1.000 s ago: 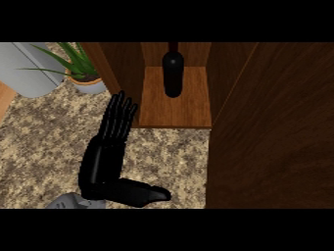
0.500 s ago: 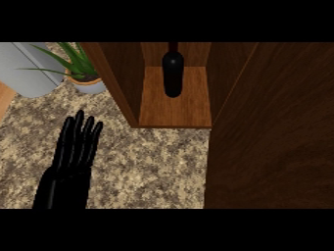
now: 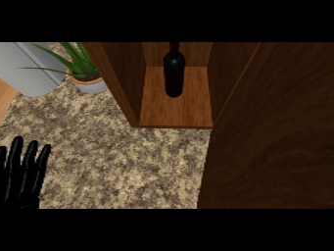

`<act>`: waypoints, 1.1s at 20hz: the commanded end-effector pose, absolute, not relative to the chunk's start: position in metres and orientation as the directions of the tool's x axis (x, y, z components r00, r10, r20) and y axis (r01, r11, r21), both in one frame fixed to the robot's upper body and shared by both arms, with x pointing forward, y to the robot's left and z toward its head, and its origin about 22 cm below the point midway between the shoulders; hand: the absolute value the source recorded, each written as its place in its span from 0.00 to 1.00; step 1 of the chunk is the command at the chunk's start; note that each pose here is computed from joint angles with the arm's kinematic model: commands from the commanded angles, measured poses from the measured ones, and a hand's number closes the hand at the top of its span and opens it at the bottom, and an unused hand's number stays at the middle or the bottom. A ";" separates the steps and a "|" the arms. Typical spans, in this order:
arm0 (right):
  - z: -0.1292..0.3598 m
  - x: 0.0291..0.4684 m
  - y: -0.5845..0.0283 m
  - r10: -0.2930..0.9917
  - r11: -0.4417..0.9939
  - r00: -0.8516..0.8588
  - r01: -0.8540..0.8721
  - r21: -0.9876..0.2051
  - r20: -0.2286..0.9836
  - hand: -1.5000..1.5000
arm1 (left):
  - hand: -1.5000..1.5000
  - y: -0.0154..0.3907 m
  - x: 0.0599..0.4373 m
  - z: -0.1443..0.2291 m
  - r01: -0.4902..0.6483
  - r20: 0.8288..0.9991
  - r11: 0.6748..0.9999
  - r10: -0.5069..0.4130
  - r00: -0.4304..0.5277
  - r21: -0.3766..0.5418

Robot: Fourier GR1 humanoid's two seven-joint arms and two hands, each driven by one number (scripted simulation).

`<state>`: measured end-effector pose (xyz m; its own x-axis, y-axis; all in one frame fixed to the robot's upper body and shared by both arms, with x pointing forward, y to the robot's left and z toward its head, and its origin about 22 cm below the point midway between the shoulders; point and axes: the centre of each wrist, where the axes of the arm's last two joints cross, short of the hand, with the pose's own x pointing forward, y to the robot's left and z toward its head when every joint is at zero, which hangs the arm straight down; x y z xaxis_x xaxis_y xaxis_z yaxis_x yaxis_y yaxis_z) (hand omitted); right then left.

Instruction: Pick up the wine, place it into the cabinet and close the cabinet

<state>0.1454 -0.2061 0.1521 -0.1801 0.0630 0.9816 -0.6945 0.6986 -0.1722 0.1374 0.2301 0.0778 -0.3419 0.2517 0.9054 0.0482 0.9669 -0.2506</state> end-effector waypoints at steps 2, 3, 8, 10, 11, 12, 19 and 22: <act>0.175 0.113 -0.186 -0.020 0.655 -0.197 -0.743 -0.136 0.980 1.00 | 0.00 0.262 0.115 0.083 0.020 0.901 0.964 0.254 -0.351 -0.264; 0.178 0.111 -0.168 -0.008 0.654 -0.208 -0.741 -0.152 0.978 1.00 | 0.00 0.273 0.124 0.089 0.012 0.900 0.968 0.237 -0.364 -0.250; 0.187 0.118 -0.142 -0.027 0.664 -0.241 -0.730 -0.163 0.970 1.00 | 0.00 0.301 0.104 0.091 0.012 0.903 0.971 0.225 -0.366 -0.238; 0.189 0.120 -0.128 -0.013 0.654 -0.266 -0.731 -0.193 0.964 1.00 | 0.00 0.307 0.103 0.103 0.012 0.903 0.969 0.234 -0.361 -0.246; 0.185 0.120 -0.121 0.006 0.660 -0.276 -0.721 -0.212 0.961 1.00 | 0.00 0.323 0.097 0.089 -0.012 0.904 0.969 0.228 -0.361 -0.249; 0.191 0.116 -0.115 0.017 0.660 -0.287 -0.716 -0.227 0.958 1.00 | 0.00 0.319 0.093 0.093 0.014 0.906 0.973 0.221 -0.362 -0.232; 0.202 0.157 -0.062 0.079 0.682 -0.341 -0.667 -0.300 0.937 1.00 | 0.00 0.341 0.089 0.107 0.048 0.901 0.973 0.228 -0.368 -0.226; 0.187 0.179 -0.037 0.091 0.704 -0.337 -0.644 -0.299 0.937 1.00 | 0.00 0.345 0.089 0.104 0.045 0.897 0.969 0.241 -0.370 -0.242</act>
<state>0.1590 -0.0631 0.1901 -0.3268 0.0790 0.9418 -0.6718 0.6815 -0.2902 0.0917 0.3416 0.1045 -0.3692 0.2317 0.9000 0.0386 0.9714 -0.2342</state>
